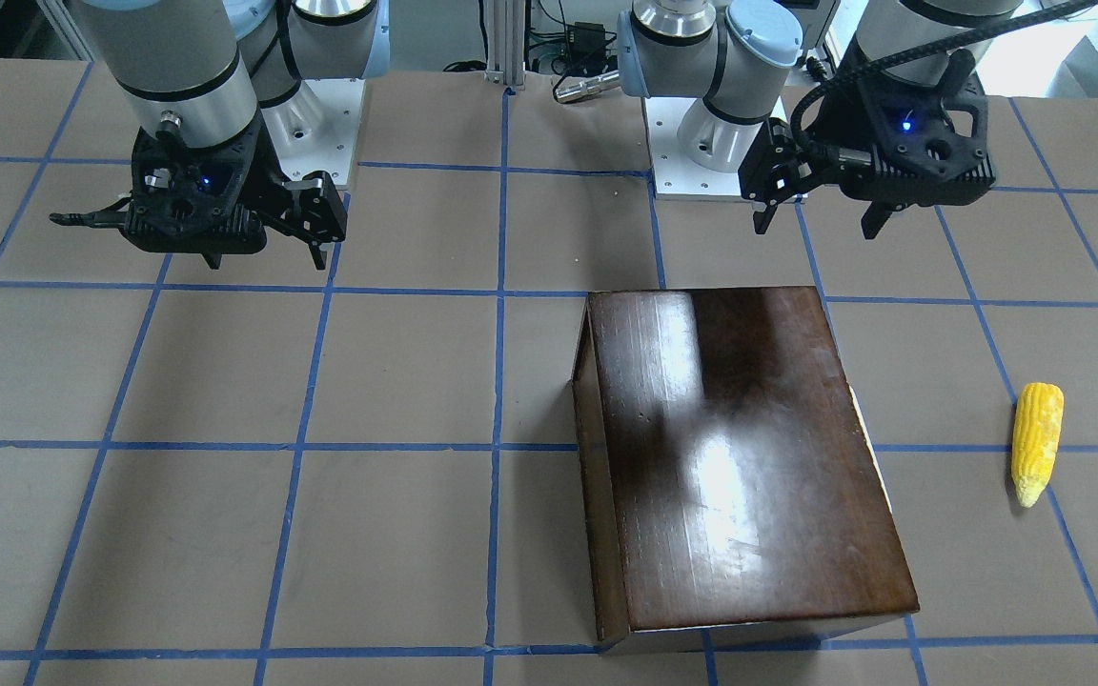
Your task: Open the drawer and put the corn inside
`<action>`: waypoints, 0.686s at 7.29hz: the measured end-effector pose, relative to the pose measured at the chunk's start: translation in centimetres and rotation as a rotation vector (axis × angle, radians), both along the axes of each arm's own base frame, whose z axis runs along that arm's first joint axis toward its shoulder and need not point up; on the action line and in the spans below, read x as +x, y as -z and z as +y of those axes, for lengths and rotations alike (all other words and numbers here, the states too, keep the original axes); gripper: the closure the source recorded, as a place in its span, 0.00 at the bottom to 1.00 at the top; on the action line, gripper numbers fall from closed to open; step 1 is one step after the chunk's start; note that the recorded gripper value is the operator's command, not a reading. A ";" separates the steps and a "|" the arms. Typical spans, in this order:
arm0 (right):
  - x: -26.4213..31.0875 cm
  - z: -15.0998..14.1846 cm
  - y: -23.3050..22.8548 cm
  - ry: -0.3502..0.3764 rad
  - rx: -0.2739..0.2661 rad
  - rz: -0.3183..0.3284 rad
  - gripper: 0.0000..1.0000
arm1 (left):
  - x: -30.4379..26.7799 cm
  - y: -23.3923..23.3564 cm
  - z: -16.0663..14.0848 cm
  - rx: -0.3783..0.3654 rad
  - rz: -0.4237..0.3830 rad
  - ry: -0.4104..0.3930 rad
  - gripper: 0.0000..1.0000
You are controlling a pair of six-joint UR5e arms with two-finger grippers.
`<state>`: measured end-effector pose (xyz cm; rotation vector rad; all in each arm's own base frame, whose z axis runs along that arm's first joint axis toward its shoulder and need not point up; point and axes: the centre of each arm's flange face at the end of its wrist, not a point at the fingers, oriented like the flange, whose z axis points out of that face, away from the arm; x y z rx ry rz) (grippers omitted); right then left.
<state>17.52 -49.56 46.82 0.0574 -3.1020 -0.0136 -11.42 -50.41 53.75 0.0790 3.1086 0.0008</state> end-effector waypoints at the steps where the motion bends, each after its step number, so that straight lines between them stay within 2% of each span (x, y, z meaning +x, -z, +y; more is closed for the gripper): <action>1: 0.0 0.0 0.0 0.000 0.000 0.000 0.00 | 0.1 0.0 -0.2 -0.001 0.001 -0.001 0.00; 5: 0.0 0.0 0.0 0.000 0.000 0.000 0.00 | 1.3 0.7 -1.2 0.007 0.005 -0.006 0.00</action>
